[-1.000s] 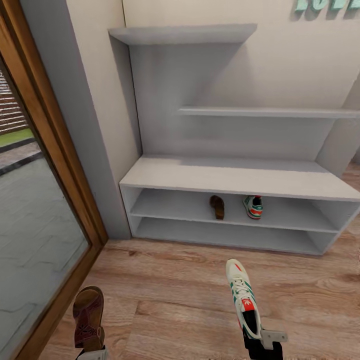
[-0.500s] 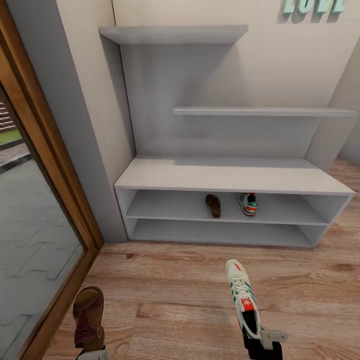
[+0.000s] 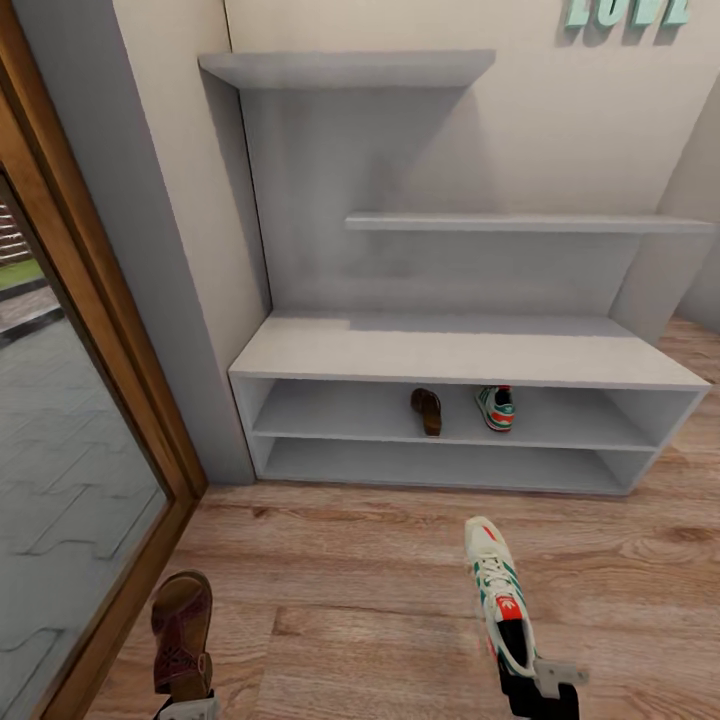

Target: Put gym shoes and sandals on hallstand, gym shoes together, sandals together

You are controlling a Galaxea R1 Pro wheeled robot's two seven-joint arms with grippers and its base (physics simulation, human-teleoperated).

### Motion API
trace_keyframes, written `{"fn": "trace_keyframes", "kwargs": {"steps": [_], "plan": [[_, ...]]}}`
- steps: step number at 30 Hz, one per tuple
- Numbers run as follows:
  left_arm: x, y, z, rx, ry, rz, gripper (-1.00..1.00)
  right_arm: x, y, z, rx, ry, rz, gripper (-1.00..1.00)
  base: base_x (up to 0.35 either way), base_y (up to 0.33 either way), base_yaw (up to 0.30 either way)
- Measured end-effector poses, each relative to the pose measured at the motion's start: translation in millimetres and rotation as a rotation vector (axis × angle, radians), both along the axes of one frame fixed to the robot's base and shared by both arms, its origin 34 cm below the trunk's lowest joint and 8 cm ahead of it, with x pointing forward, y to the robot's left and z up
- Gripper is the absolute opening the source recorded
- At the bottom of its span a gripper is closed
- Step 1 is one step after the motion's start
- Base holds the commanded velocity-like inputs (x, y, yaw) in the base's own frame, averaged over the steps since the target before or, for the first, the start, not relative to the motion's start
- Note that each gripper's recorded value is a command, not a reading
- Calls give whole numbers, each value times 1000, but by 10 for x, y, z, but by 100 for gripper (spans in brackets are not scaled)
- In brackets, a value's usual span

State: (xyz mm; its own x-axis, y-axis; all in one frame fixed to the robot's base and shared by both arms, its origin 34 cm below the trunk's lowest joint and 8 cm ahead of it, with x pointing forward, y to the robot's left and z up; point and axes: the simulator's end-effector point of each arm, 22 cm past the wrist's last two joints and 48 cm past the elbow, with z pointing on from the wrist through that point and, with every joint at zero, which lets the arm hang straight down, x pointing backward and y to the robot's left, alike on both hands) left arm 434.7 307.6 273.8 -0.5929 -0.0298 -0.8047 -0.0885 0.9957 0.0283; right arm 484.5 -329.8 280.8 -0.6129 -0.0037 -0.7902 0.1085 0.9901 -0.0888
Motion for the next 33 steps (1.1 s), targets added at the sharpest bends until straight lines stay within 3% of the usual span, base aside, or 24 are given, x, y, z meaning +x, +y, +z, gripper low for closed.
{"fn": "trace_keyframes", "kwargs": {"steps": [3,7,8,10,12,17,20,22,24,29,33], "plan": [[42,-28,3,-4,0,-1,-100,-24,-606,87,-57,-9,-81,-100,0,0,0],[139,-59,-57,-19,52,2,-100,-178,-1766,367,-120,-56,-325,-100,0,0,0],[181,-63,-62,-22,62,3,-100,-199,-1884,406,-128,-61,-345,-100,0,0,0],[388,-89,-66,-38,97,3,-100,-304,-2372,588,-158,-91,-448,-100,0,0,0],[629,-147,-38,-52,125,-10,-100,-399,-2783,770,-194,-114,-513,-100,0,0,0],[1246,-418,140,-44,167,-98,-100,-601,-3367,1048,-236,-145,-630,-100,0,0,0],[1778,-928,370,-68,255,-171,-100,-988,-3848,1082,-205,-58,-786,-100,0,0,0],[2043,-1029,551,-73,261,-186,-100,-1053,-3951,1112,-198,-44,-814,-100,0,0,0],[2422,-1251,873,-96,316,-208,-100,-964,-4025,1238,-202,-72,-819,-100,0,0,0],[2729,-1285,1180,-90,333,-213,-100,-935,-3998,1236,-196,-78,-818,-100,0,0,0],[2782,-1292,1239,-42,338,-248,-100,-927,-3971,1218,-192,-78,-818,-100,0,0,0]]}}
